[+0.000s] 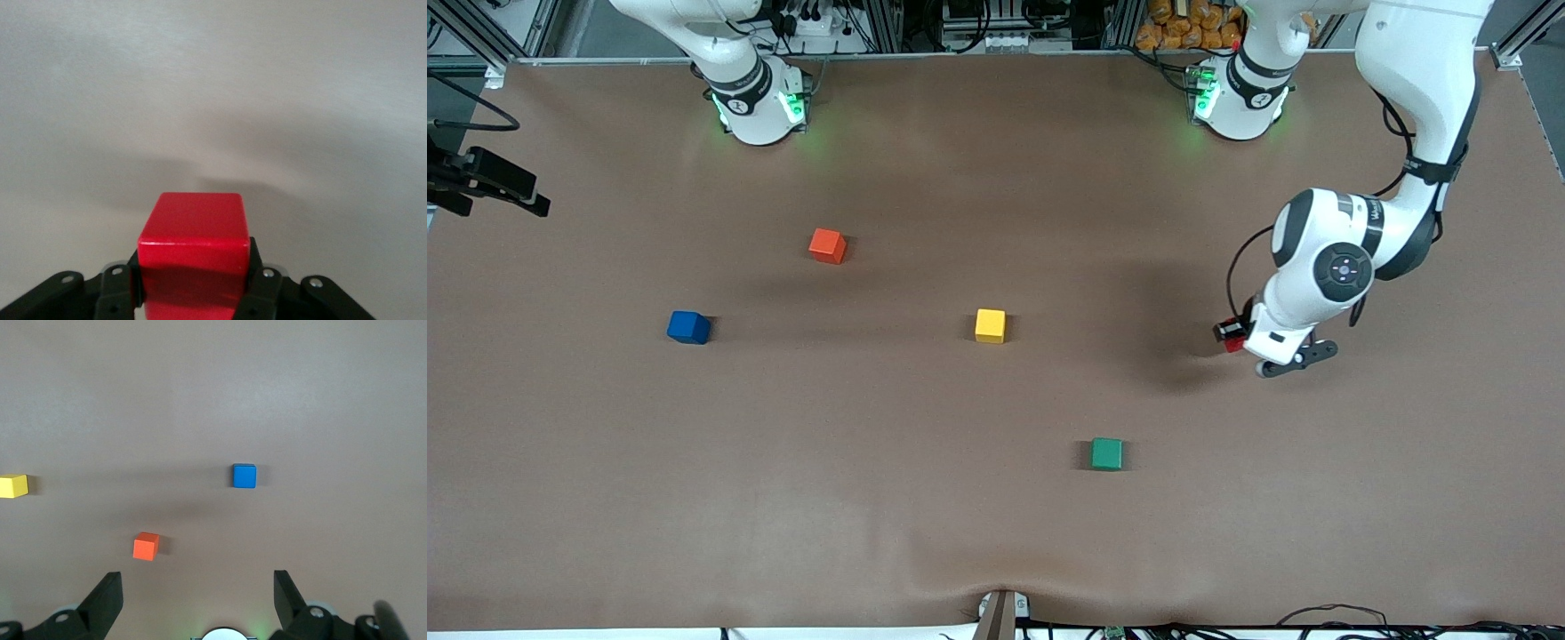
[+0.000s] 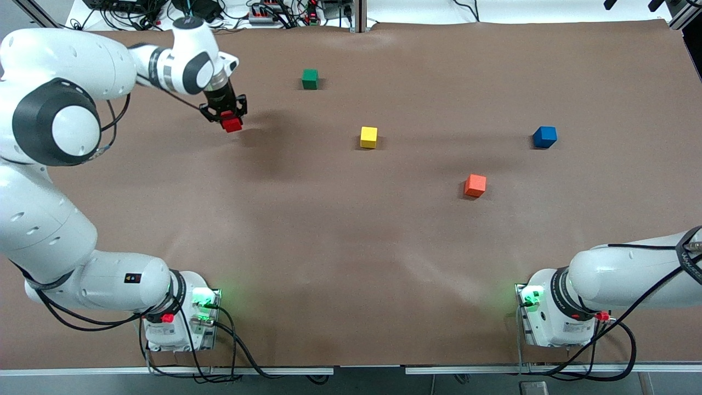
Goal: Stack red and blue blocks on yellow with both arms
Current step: 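Carry the red cube with the left gripper above the yellow cube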
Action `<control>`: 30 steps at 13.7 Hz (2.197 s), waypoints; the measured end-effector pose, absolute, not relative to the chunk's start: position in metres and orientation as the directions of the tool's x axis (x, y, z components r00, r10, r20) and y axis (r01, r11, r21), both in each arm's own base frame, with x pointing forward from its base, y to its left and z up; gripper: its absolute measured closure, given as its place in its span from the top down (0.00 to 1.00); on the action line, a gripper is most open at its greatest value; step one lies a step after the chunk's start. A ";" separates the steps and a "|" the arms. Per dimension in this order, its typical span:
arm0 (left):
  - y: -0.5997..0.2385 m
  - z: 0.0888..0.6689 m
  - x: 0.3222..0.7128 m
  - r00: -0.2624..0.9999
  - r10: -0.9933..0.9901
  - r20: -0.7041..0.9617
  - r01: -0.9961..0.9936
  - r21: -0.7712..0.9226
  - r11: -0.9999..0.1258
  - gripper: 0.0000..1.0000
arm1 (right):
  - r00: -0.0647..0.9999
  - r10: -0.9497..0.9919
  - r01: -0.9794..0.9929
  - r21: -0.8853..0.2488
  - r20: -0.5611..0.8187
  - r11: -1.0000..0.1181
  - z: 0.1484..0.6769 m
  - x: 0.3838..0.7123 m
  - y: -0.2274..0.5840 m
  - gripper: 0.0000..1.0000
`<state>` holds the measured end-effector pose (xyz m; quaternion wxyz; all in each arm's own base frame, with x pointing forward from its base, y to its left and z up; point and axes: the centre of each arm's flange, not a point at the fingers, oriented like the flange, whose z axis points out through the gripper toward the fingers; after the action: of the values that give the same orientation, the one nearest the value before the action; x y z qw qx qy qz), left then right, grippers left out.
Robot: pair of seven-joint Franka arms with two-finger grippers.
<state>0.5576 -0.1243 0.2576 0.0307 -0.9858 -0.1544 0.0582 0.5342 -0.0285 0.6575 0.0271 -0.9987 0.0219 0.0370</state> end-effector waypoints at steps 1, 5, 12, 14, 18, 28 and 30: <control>-0.135 0.272 0.562 0.948 0.300 -0.109 0.292 -0.080 -0.953 0.56 | 0.996 -0.043 -0.047 -0.053 -0.075 -0.998 0.657 0.534 -0.029 1.00; -0.201 0.320 0.567 0.960 0.258 -0.111 0.252 -0.065 -0.966 0.56 | 0.996 -0.045 -0.049 -0.053 -0.076 -0.997 0.657 0.534 -0.030 1.00; -0.357 0.354 0.544 0.978 0.178 -0.106 0.174 -0.042 -0.984 0.56 | 0.995 -0.051 -0.055 -0.053 -0.083 -0.997 0.653 0.536 -0.033 1.00; -0.379 0.349 0.547 0.982 0.154 -0.109 0.153 -0.024 -0.988 0.56 | 0.995 -0.054 -0.058 -0.053 -0.086 -0.997 0.652 0.537 -0.035 1.00; -0.417 0.343 0.556 0.987 0.119 -0.104 0.122 0.017 -0.992 0.56 | 0.995 -0.054 -0.059 -0.053 -0.086 -0.997 0.651 0.537 -0.035 1.00; -0.483 0.294 0.559 0.996 0.028 -0.080 0.034 0.077 -0.996 0.56 | 0.992 -0.057 -0.063 -0.051 -0.108 -0.997 0.637 0.546 -0.038 1.00; -0.499 0.279 0.548 0.997 0.009 -0.078 0.015 0.079 -0.997 0.56 | 0.990 -0.060 -0.067 -0.051 -0.125 -0.996 0.627 0.552 -0.039 1.00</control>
<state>0.5479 -0.4989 0.2793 -0.0396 -0.9985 -0.0061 0.0386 0.5520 -0.0394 0.6270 0.0274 -0.9972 0.0320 0.0620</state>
